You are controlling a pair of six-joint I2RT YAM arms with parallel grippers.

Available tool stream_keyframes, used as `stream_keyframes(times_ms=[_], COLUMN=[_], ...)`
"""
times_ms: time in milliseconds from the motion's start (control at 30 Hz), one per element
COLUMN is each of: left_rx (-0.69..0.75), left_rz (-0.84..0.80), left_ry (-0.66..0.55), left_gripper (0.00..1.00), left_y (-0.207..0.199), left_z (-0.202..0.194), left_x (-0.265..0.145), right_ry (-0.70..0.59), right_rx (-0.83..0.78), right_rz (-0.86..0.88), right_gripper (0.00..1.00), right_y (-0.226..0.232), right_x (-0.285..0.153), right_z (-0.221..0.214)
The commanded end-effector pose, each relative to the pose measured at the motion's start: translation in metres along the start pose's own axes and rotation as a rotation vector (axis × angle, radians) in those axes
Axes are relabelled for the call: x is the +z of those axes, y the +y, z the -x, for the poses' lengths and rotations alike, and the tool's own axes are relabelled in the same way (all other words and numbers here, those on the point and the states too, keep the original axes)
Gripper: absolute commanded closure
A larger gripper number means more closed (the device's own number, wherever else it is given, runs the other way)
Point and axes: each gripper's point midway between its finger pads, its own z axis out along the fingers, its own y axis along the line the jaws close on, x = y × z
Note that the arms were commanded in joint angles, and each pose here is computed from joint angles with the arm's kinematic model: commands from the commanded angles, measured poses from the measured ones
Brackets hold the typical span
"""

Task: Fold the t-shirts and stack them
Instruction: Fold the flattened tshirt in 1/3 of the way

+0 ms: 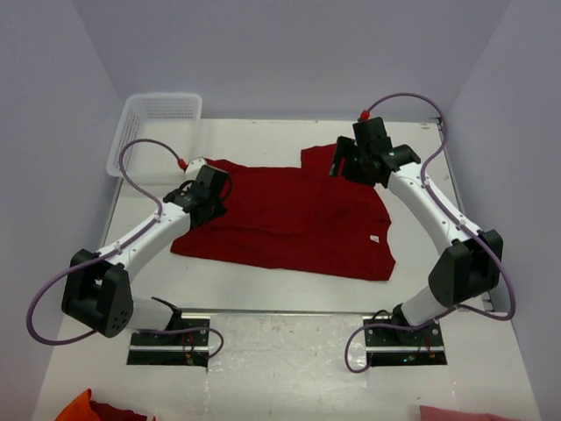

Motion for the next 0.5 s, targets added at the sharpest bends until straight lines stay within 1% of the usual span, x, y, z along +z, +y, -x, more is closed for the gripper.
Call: stream_keyframes(times_ms=[0,33,67,100,133,167,200,233,300,333,367,400,433,467], left_rx=[-0.001,0.013,0.031,0.017,0.040,0.056,0.038,0.059,0.078,0.099,0.103,0.109,0.120,0.121], left_rz=[0.041,0.052,0.080,0.042,0.036,0.061,0.042,0.051,0.056,0.057,0.077,0.068,0.061,0.046], left_ry=[-0.148,-0.162,-0.147,-0.171,-0.174,-0.146,-0.177,-0.179,-0.173,-0.157,-0.132,-0.115,-0.101,-0.088], left_gripper=[0.69,0.65,0.62,0.62,0.61,0.60,0.59,0.59,0.58,0.59,0.64,0.83,0.96,1.00], left_y=[-0.017,-0.020,-0.022,-0.039,-0.045,-0.046,-0.058,-0.057,-0.063,-0.063,-0.061,-0.063,-0.064,-0.066], left_z=[0.061,0.069,0.072,0.093,0.100,0.101,0.121,0.128,0.139,0.140,0.140,0.138,0.134,0.128], left_x=[-0.010,-0.009,0.001,-0.004,-0.002,0.012,0.007,0.012,0.026,0.031,0.041,0.046,0.049,0.054], right_ry=[0.007,0.000,-0.008,-0.016,-0.041,-0.024,-0.019,-0.016,0.016,0.022,0.047,0.056,0.060,0.078], right_rx=[-0.078,-0.083,-0.085,-0.084,-0.088,-0.091,-0.086,-0.079,-0.057,-0.050,-0.030,-0.014,-0.003,0.001], right_rz=[-0.127,-0.153,-0.176,-0.198,-0.211,-0.237,-0.243,-0.240,-0.221,-0.195,-0.157,-0.151,-0.147,-0.097], right_gripper=[0.23,0.25,0.30,0.32,0.34,0.34,0.34,0.36,0.40,0.54,0.79,1.00,1.00,1.00], right_y=[-0.021,-0.024,-0.029,-0.033,-0.034,-0.042,-0.045,-0.045,-0.048,-0.046,-0.043,-0.043,-0.043,-0.034], right_x=[0.005,0.010,0.013,0.016,0.015,0.024,0.027,0.026,0.037,0.041,0.046,0.049,0.053,0.056], right_z=[0.013,0.019,0.024,0.028,0.040,0.042,0.047,0.055,0.059,0.059,0.056,0.054,0.051,0.045])
